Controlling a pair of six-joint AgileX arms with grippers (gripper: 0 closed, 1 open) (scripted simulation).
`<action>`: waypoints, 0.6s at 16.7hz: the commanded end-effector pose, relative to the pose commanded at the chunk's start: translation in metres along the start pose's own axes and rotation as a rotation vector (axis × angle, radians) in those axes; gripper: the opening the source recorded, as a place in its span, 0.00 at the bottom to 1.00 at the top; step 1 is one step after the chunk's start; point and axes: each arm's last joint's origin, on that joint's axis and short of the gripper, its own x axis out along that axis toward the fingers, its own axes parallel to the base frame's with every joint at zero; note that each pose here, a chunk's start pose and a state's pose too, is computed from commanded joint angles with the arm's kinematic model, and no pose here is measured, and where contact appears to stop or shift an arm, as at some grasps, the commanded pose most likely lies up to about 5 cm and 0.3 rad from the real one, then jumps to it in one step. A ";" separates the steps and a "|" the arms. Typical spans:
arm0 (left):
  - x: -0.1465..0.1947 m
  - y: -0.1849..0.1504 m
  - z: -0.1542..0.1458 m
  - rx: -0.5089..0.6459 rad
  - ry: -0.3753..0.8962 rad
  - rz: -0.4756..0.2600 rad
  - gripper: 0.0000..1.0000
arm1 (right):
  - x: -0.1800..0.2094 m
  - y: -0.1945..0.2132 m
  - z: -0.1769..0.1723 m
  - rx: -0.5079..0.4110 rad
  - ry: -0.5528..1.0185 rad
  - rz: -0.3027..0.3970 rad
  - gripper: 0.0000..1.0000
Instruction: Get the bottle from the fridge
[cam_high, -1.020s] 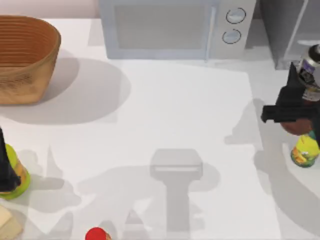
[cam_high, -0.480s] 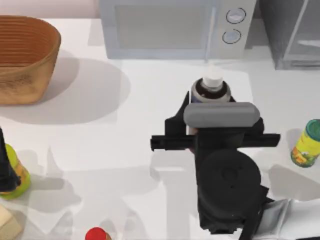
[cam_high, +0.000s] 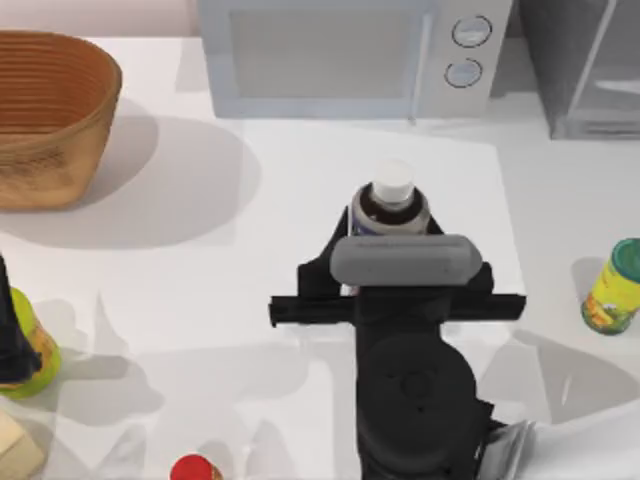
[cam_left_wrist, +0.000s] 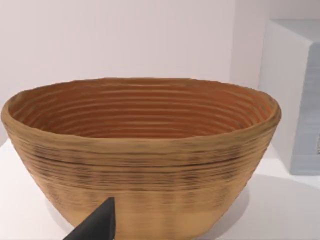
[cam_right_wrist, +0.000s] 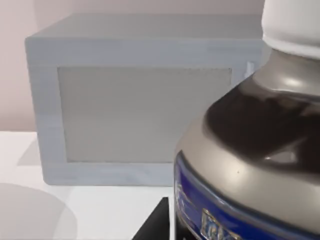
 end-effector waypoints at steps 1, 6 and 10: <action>0.000 0.000 0.000 0.000 0.000 0.000 1.00 | 0.001 -0.001 -0.001 -0.003 0.003 -0.001 0.00; 0.000 0.000 0.000 0.000 0.000 0.000 1.00 | 0.024 0.002 -0.019 -0.001 0.002 0.000 0.00; 0.000 0.000 0.000 0.000 0.000 0.000 1.00 | 0.048 0.001 -0.041 -0.003 0.002 0.000 0.00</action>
